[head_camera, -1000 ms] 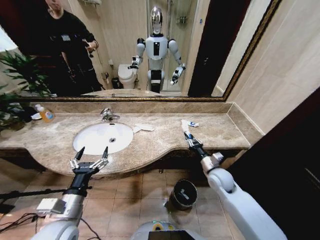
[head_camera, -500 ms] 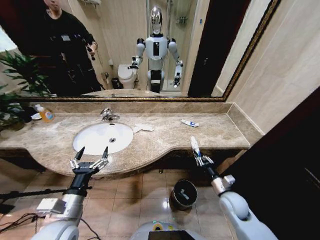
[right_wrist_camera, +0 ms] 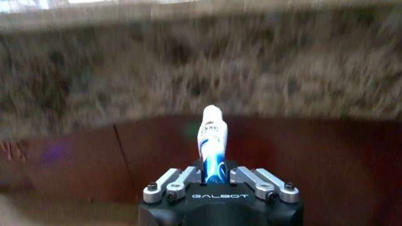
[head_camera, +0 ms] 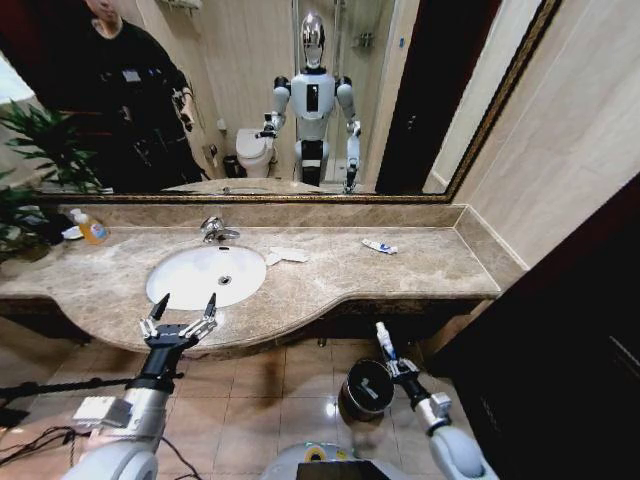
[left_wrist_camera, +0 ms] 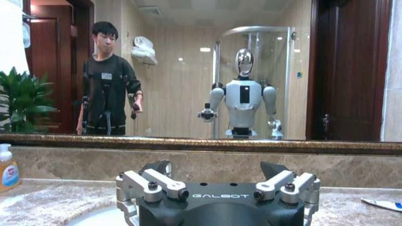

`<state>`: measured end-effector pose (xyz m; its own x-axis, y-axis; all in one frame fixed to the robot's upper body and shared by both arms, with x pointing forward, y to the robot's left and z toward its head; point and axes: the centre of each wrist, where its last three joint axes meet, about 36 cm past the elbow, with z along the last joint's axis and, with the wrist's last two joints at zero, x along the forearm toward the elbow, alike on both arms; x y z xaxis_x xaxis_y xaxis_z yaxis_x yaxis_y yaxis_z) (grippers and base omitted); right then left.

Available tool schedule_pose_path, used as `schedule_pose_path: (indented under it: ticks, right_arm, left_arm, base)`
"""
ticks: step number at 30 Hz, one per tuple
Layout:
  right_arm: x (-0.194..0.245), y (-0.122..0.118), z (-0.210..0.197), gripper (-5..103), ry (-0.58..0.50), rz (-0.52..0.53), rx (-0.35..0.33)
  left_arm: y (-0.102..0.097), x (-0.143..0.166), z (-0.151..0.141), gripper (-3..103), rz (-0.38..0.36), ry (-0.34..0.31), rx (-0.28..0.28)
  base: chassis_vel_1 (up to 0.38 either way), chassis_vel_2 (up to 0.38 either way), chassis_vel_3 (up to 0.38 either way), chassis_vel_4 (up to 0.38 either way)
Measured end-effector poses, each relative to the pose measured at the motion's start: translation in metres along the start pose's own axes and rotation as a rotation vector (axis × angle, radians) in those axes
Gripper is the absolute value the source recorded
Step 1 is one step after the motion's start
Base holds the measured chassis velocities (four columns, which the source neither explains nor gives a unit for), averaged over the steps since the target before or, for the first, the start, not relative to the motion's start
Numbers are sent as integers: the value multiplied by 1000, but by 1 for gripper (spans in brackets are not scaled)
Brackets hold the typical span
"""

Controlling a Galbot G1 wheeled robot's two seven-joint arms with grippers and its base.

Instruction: Pick up the trash from the sink and place it in the trash bin.

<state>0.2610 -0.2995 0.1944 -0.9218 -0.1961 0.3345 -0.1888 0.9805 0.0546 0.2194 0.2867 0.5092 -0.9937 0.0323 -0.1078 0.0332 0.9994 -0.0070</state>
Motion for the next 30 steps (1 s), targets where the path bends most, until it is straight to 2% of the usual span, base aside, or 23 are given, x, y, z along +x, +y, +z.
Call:
schedule_pose_path:
  ticks: [7,11,19,20,22,24,25,26,28,29,30]
  right_arm:
    - [-14,6,48,18,78,17,14]
    - [-18,7,61,18,98,37,5]
    - [-14,-5,86,18,153,61,15]
    - [-13,-5,87,15,156,67,16]
    - [-13,-5,87,19,155,72,18]
    - [-10,-8,90,30,151,79,26]
    - [-8,-9,91,30,150,84,31]
    - [-8,-11,92,36,147,91,35]
    - [-7,-12,92,36,144,98,38]
    - [-7,-13,92,46,141,101,40]
    - [-7,-13,92,51,140,101,42]
  left_arm:
    - [0,0,0,100,0,0,0]
    - [0,0,0,100,0,0,0]
    - [0,0,0,100,0,0,0]
    - [0,0,0,100,0,0,0]
    - [0,0,0,100,0,0,0]
    - [0,0,0,100,0,0,0]
    - [0,0,0,100,0,0,0]
    - [0,0,0,100,0,0,0]
    - [0,0,0,100,0,0,0]
    - [0,0,0,100,0,0,0]
    - [0,0,0,100,0,0,0]
  base:
    - [0,0,0,0]
    - [0,0,0,0]
    - [0,0,0,0]
    - [0,0,0,0]
    - [0,0,0,0]
    - [0,0,0,0]
    - [0,0,0,0]
    - [0,0,0,0]
    - [0,0,0,0]
    - [0,0,0,0]
    - [0,0,0,0]
